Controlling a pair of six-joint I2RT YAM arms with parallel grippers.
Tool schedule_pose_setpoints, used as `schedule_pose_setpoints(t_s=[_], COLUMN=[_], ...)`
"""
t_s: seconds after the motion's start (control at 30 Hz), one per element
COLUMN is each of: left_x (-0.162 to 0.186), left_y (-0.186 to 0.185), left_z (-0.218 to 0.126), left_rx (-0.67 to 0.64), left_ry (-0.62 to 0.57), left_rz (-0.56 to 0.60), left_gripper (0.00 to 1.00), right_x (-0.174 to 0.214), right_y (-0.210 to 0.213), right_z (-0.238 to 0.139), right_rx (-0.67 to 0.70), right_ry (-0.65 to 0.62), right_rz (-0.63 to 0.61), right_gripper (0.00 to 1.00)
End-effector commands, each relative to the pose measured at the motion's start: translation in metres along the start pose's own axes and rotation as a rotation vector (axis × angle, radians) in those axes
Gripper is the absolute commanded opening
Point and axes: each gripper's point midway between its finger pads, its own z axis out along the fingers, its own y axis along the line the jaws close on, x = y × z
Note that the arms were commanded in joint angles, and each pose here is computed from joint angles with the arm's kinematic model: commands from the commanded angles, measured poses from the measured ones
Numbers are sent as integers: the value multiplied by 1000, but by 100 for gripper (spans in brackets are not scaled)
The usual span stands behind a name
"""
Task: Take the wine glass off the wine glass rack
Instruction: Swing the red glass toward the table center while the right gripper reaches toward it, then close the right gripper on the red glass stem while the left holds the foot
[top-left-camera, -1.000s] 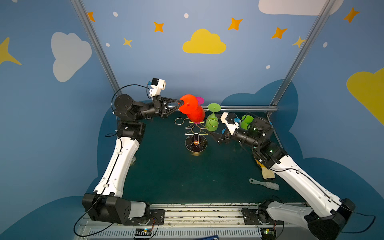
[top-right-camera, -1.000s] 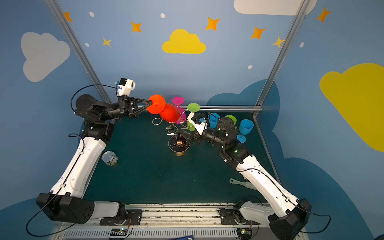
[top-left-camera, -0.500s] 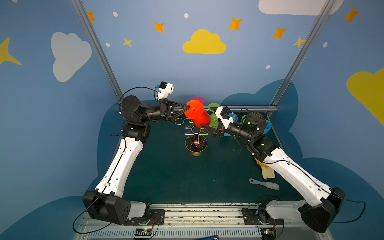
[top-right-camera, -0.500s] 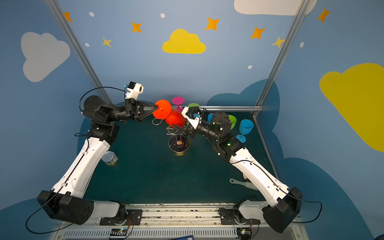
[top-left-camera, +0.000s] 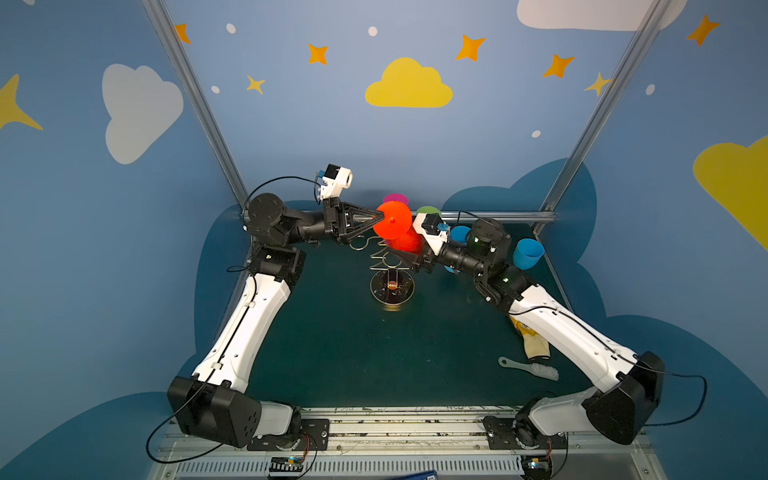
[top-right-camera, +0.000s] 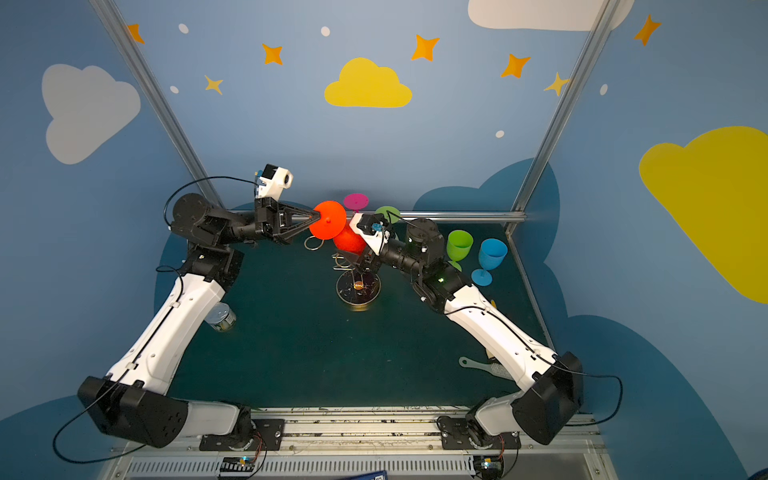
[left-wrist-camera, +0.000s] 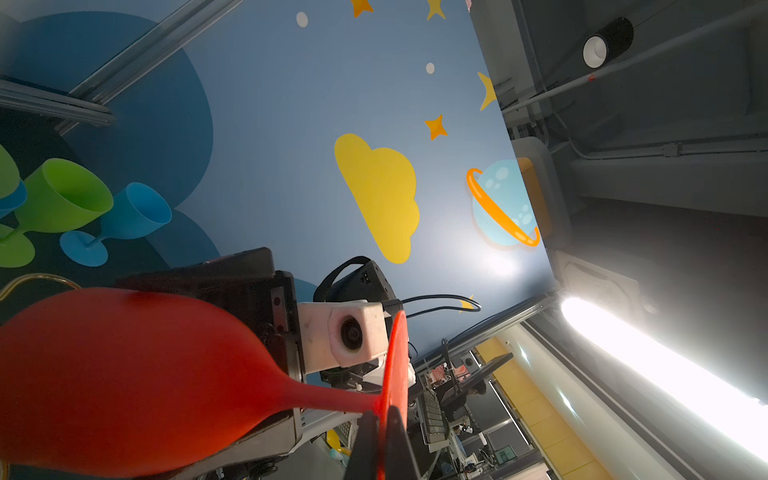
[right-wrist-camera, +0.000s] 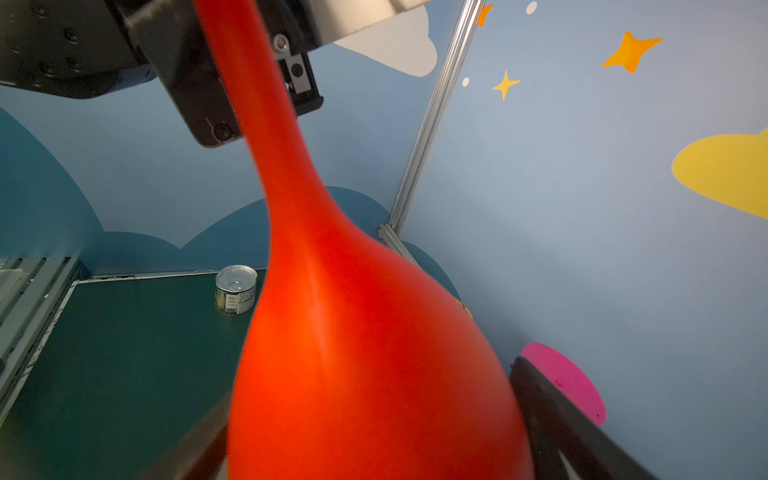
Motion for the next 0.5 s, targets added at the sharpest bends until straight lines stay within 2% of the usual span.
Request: schedule_pose_setpoints(t_s=[0.0,0.13,0.23,0.27,0.37,0.43,0.47], left_x=[1,0,-3,-4,-6,-7,-8], left_y=[-5,0,1,1,1,2,4], left_z=[2,2,3,3,3,3,3], left_rx=[22,17,18,18,13,5,-2], left_ry=[7,6,-1,-6,-13,-14,-16], left_rz=[34,27,31,35,61,75,75], left_gripper=[4,4,4,6,27,32,37], right_x=[-19,-19,-20,-20,-22,-24,-23], right_y=[-1,0,1,1,1,1,0], right_z=[-2,-4,-7,-9,-17,-23,-27], right_rx=[-2,-1,7,12,24,39,53], right_ry=[-43,-38,-31,-28,-18,-10,1], right_rz=[-13,-11,27,37,68,86,96], right_gripper=[84,78,65,63,54,48,46])
